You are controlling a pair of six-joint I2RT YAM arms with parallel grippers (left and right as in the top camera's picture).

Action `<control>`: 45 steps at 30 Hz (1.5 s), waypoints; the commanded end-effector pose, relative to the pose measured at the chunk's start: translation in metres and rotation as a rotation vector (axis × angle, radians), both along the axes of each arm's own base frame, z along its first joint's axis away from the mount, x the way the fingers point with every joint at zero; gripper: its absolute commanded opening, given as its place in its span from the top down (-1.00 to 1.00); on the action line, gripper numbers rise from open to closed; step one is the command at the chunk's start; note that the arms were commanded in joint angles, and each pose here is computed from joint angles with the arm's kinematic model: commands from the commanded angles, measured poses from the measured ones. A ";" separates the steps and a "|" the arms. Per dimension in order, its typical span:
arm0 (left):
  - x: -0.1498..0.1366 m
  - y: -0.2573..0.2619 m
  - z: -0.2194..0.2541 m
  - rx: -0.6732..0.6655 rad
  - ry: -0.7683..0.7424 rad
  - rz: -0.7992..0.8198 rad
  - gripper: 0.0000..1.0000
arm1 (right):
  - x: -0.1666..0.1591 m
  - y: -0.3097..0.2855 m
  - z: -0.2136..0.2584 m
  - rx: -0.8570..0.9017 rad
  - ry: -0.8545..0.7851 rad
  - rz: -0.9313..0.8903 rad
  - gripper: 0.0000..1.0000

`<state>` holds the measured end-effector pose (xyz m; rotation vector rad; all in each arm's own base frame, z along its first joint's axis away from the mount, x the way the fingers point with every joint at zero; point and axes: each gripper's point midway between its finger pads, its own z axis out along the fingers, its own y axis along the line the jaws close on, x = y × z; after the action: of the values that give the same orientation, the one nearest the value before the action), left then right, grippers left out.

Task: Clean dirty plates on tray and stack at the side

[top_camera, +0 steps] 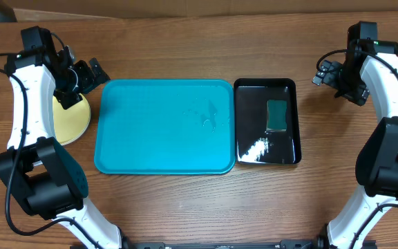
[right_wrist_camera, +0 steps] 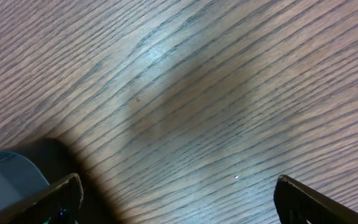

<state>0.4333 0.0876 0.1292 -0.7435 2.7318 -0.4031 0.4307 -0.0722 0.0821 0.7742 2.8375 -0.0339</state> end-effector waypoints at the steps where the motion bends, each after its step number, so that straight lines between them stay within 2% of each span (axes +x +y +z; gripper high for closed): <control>1: 0.002 -0.003 0.014 0.002 -0.037 -0.021 -1.00 | 0.010 0.011 0.028 -0.009 -0.077 0.023 -1.00; 7: 0.002 -0.004 0.014 0.002 -0.037 -0.022 -1.00 | 0.006 0.042 0.110 -0.025 -0.271 0.093 -1.00; 11: 0.002 -0.004 0.014 0.002 -0.037 -0.022 -1.00 | -0.016 0.069 0.190 -0.030 -0.467 0.152 -1.00; 16: 0.002 -0.004 0.014 0.002 -0.037 -0.022 -0.99 | -0.070 0.100 0.283 -0.015 -0.722 0.234 -1.00; 19: 0.002 -0.004 0.014 0.002 -0.037 -0.022 -1.00 | -0.104 0.101 0.336 -0.074 -0.895 0.258 -1.00; 23: 0.002 -0.004 0.014 0.002 -0.037 -0.022 -1.00 | -0.165 0.093 0.376 -0.094 -1.052 0.242 -1.00; 30: 0.002 -0.004 0.014 0.002 -0.037 -0.022 -1.00 | -0.258 0.072 0.382 -0.102 -1.261 0.195 -1.00; 34: 0.002 -0.004 0.014 0.002 -0.037 -0.022 -0.99 | -0.287 0.062 0.366 -0.117 -1.418 0.149 -1.00; 37: 0.002 -0.004 0.014 0.002 -0.037 -0.022 -1.00 | -0.286 0.061 0.343 -0.122 -1.546 0.121 -1.00; 45: 0.002 -0.004 0.014 0.002 -0.037 -0.022 -1.00 | -0.250 0.085 0.314 -0.055 -1.855 0.200 -1.00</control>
<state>0.4335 0.0864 0.1296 -0.7412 2.7309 -0.4127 0.1680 0.0001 0.4133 0.2351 1.1267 0.3531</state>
